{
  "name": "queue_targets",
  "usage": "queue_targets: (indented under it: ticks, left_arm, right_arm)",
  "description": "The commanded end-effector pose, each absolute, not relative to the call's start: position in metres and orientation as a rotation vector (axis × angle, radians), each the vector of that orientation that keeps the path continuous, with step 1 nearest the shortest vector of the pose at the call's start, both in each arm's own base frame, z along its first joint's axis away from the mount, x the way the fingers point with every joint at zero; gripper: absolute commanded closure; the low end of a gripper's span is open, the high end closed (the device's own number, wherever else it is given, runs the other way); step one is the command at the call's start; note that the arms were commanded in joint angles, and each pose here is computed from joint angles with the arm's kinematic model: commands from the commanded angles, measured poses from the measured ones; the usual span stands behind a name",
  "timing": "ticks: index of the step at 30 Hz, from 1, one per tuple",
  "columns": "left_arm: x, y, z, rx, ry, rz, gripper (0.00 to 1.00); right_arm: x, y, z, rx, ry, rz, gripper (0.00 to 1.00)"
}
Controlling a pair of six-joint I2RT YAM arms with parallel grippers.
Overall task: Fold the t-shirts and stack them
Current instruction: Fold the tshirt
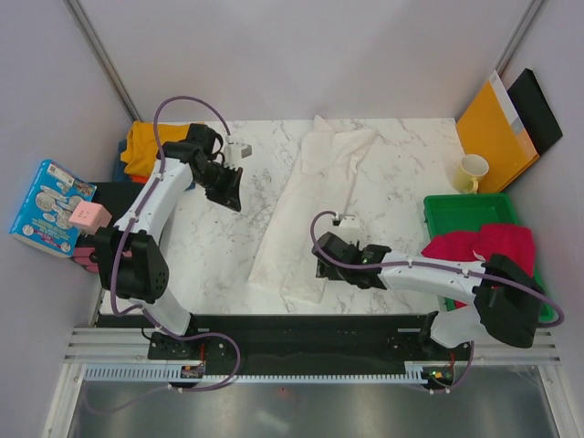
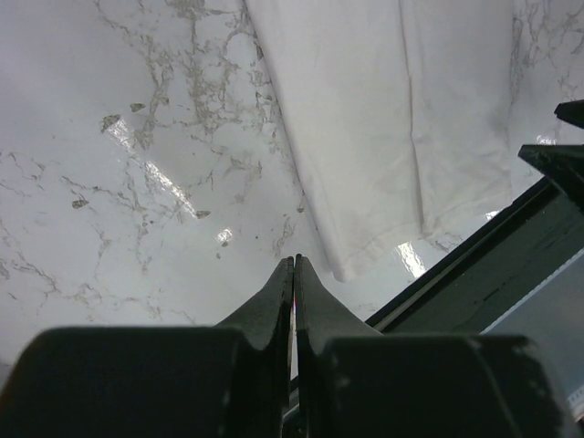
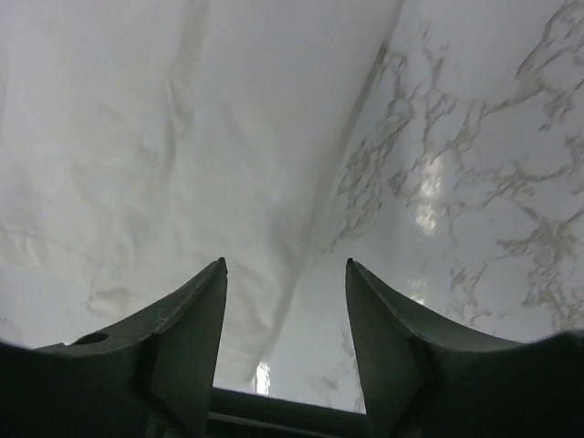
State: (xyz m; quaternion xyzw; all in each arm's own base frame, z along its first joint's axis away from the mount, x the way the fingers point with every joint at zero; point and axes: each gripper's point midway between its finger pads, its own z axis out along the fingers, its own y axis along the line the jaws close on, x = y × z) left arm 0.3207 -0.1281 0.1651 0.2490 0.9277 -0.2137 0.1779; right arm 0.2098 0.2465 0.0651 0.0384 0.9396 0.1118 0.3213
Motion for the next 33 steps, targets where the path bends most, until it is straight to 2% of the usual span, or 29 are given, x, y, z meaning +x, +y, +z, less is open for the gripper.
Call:
queue_targets:
  ticks: [1,9,13,19,20,21,33]
  left_arm:
    - [0.318,-0.133,0.167,0.669,2.608,-0.645,0.92]
    - [0.319,-0.135,0.158,0.66,2.628,-0.667,0.92]
    - [0.319,-0.135,0.159,0.667,2.622,-0.669,0.92]
    - [0.316,-0.135,0.156,0.676,2.625,-0.671,0.93]
    - [0.316,-0.135,0.156,0.68,2.623,-0.672,0.94]
    - [0.315,-0.135,0.155,0.679,2.625,-0.678,0.94]
    - [0.312,-0.141,0.142,0.67,2.637,-0.737,0.94]
  right_arm:
    - [0.18,0.266,0.056,0.171,2.474,0.36,0.36]
    - [0.151,0.285,0.023,0.135,2.518,0.325,0.35]
    - [0.146,0.282,0.013,0.194,2.511,0.295,0.39]
    - [0.131,0.264,0.004,0.312,2.494,0.268,0.84]
    - [0.127,0.259,0.005,0.31,2.496,0.25,0.96]
    - [0.126,0.255,0.005,0.316,2.49,0.235,1.0]
    - [0.107,0.194,0.03,0.532,2.383,0.073,1.0]
